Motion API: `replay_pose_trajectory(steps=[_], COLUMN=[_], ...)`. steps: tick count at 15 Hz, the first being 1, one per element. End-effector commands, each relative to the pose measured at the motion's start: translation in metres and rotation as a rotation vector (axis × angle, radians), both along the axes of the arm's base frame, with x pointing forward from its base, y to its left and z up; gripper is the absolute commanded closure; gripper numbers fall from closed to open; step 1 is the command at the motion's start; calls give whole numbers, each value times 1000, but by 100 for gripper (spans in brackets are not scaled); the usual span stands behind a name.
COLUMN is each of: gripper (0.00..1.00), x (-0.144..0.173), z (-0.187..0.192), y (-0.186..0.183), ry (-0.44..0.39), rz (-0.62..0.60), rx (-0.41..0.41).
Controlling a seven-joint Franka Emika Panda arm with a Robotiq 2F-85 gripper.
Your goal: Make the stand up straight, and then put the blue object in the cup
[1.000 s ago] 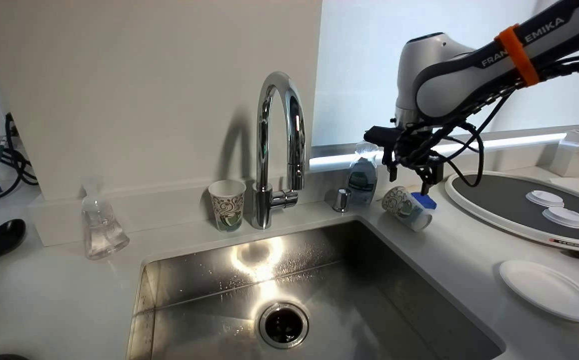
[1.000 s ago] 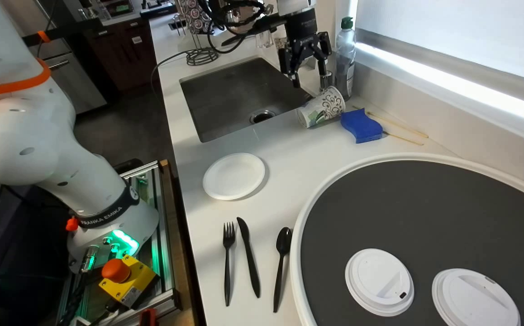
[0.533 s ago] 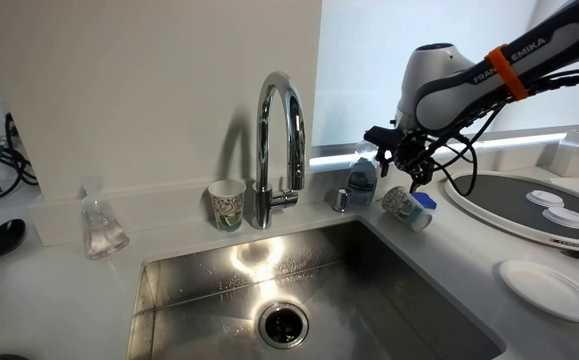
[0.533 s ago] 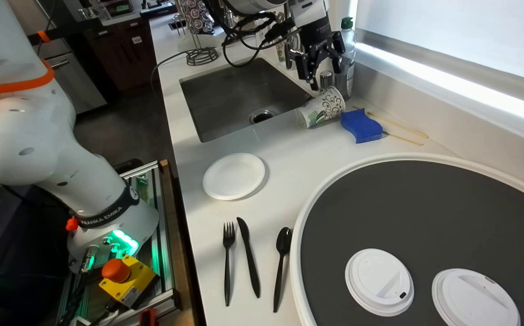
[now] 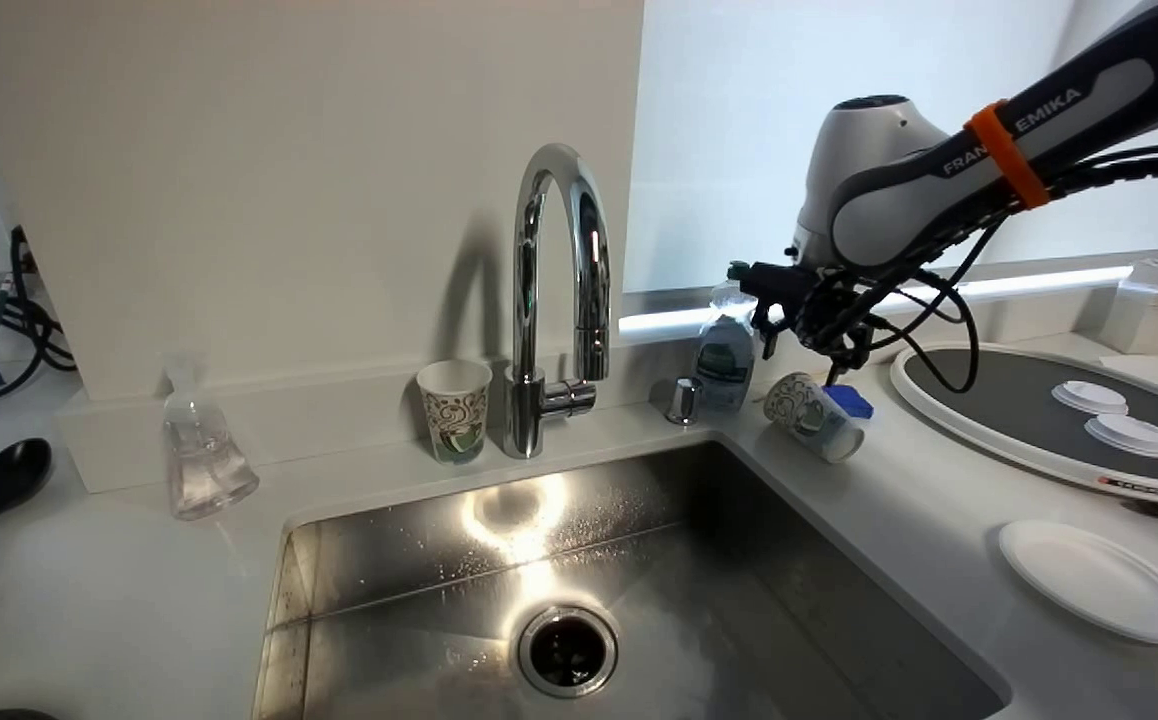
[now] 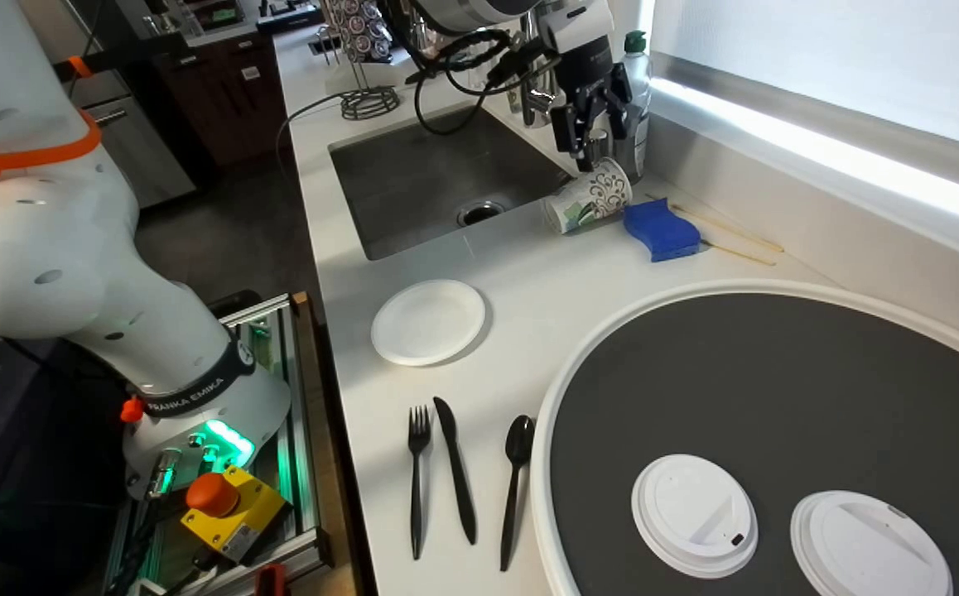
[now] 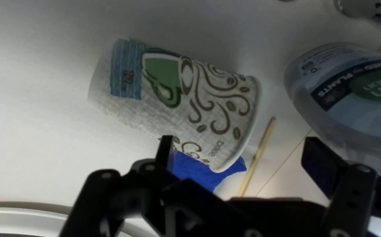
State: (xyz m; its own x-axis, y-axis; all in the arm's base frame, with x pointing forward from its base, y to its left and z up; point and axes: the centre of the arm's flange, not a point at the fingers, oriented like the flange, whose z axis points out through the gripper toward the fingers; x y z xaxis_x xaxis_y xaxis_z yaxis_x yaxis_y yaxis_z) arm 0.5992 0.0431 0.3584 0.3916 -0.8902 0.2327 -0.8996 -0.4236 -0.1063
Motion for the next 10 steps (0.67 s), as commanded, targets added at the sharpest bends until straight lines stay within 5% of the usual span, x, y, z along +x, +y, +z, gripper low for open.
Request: replay_pose_trajectory(steps=[1, 10], gripper=[0, 0], x=[5, -2], z=[-6, -19], y=[-3, -7], ry=[54, 202], rz=[70, 180], rx=[-16, -76])
